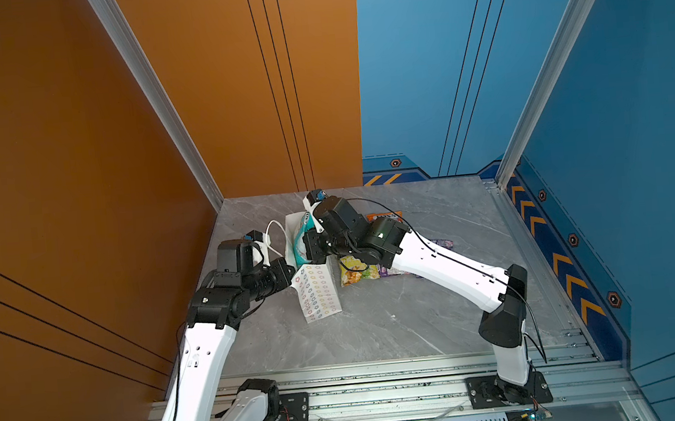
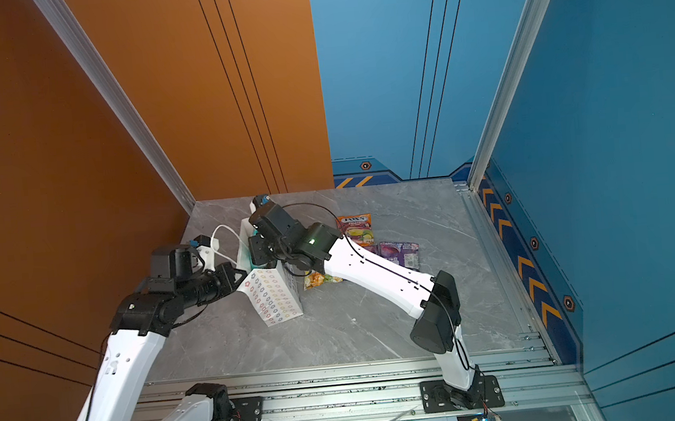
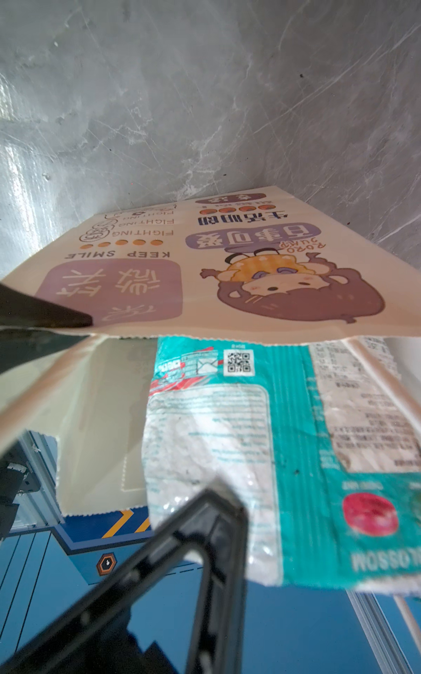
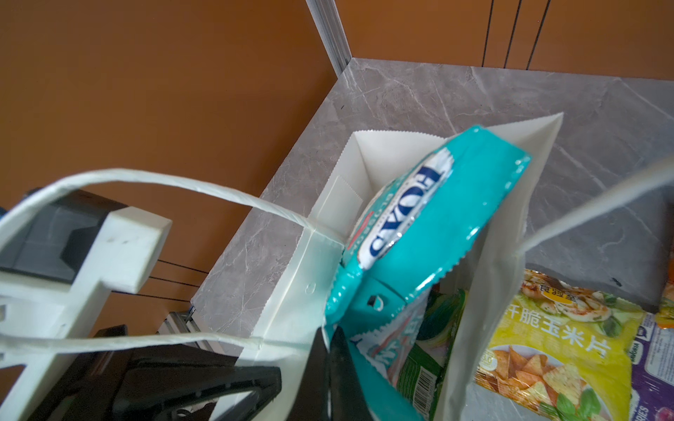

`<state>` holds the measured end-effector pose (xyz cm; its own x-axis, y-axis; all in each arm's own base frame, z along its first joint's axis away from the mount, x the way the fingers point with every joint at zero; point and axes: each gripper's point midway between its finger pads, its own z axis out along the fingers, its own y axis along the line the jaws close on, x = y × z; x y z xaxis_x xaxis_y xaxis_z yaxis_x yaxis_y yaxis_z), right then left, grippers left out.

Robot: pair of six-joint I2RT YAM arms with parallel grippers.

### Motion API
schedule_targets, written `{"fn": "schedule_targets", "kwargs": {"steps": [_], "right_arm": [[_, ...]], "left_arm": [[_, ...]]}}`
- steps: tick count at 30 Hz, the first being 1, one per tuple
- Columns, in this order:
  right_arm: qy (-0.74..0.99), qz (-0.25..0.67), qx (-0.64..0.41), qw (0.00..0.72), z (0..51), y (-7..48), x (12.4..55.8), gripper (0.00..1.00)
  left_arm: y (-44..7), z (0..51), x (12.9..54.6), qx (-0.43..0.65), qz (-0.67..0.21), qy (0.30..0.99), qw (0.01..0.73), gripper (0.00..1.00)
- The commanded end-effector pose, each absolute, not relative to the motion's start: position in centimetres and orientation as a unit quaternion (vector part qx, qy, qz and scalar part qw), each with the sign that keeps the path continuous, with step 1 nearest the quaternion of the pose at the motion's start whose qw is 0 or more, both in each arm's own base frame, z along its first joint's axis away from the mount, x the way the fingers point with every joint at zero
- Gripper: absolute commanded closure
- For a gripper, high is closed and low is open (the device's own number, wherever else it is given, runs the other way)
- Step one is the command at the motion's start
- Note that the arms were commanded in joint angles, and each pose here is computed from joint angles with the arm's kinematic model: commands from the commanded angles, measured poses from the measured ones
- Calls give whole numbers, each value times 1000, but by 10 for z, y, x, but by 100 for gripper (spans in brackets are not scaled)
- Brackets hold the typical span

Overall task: Place the snacks into the paper bag
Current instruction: 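Lower the teal packet into the bag held open by the left gripper, then open the right gripper, release the teal packet and withdraw from the bag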

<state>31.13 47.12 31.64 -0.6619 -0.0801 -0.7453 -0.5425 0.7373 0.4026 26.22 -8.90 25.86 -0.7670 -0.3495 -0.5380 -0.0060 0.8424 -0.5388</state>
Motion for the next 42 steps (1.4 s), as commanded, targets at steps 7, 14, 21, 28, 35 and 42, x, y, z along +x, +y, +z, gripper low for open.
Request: {"fn": "schedule_targets", "kwargs": {"steps": [7, 14, 21, 28, 35, 42], "right_arm": [[837, 353, -176, 380, 336, 484, 314, 100], [840, 355, -173, 371, 330, 483, 317, 100], [838, 354, -149, 387, 342, 455, 329, 58], [817, 355, -124, 437, 374, 408, 331, 54], [817, 344, -99, 453, 366, 346, 327, 52], [858, 290, 4, 424, 300, 241, 336, 50]], "left_arm": [[-75, 264, 257, -95, -226, 909, 337, 94], [-76, 266, 258, -96, -228, 908, 338, 94], [-77, 266, 258, -96, -230, 908, 337, 94], [-78, 264, 260, -97, -232, 909, 332, 94], [-78, 263, 261, -97, -230, 910, 330, 94], [-78, 260, 262, -99, -228, 912, 325, 94]]}}
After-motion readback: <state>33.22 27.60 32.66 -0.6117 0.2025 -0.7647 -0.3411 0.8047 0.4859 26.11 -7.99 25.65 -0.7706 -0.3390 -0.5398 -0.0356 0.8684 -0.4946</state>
